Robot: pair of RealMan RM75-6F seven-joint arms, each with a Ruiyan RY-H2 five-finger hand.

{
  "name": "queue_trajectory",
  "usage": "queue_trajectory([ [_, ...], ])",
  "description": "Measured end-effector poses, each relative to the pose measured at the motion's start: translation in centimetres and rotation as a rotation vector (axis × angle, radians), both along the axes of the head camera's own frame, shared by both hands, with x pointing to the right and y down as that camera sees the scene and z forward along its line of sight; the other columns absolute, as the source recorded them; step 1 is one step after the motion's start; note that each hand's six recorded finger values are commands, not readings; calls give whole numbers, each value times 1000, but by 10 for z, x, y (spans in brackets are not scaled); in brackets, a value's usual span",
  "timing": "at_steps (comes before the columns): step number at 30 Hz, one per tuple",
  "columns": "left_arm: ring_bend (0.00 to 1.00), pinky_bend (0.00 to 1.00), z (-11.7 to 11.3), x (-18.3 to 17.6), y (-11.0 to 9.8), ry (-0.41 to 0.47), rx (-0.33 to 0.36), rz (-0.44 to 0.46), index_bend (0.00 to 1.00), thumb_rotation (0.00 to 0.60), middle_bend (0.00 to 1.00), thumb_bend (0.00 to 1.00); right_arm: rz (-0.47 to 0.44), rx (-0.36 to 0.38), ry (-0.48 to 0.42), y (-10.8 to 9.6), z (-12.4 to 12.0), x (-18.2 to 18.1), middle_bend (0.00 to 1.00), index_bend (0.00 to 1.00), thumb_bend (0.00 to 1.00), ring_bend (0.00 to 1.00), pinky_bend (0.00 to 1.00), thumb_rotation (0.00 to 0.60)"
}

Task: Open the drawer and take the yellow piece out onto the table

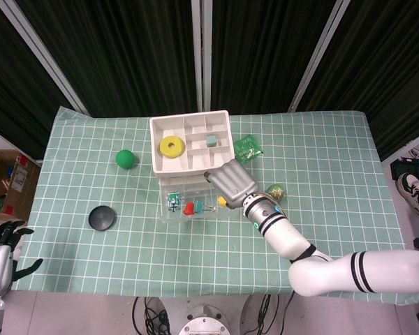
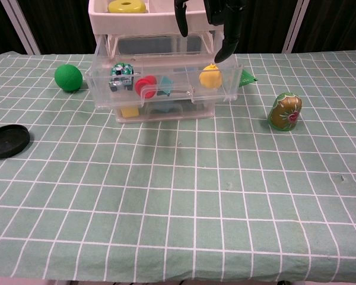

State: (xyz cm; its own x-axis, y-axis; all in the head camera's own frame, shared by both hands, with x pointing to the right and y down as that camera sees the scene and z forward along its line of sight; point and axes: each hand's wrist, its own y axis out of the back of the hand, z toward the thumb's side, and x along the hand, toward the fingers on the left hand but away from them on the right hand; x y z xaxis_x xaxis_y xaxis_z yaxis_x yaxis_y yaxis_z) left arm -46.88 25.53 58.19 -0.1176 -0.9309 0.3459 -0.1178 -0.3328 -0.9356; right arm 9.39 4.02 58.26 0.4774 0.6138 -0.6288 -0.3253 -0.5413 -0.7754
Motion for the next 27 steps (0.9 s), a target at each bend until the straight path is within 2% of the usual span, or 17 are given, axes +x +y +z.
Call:
queue_trajectory([
  [13, 153, 186, 0, 2, -3, 1, 3, -8, 348, 600, 215, 0, -51, 4, 147, -10, -3, -17, 938, 364, 0, 1000, 1000, 600],
  [19, 153, 186, 2, 1, -3, 3, 1, -12, 347, 600, 215, 0, -100, -8, 222, -5, -1, -25, 939, 364, 0, 1000, 1000, 600],
  [27, 153, 186, 3, 1, -4, 9, 3, -11, 347, 600, 215, 0, -120, -21, 257, 2, 13, -25, 939, 365, 0, 1000, 1000, 600],
])
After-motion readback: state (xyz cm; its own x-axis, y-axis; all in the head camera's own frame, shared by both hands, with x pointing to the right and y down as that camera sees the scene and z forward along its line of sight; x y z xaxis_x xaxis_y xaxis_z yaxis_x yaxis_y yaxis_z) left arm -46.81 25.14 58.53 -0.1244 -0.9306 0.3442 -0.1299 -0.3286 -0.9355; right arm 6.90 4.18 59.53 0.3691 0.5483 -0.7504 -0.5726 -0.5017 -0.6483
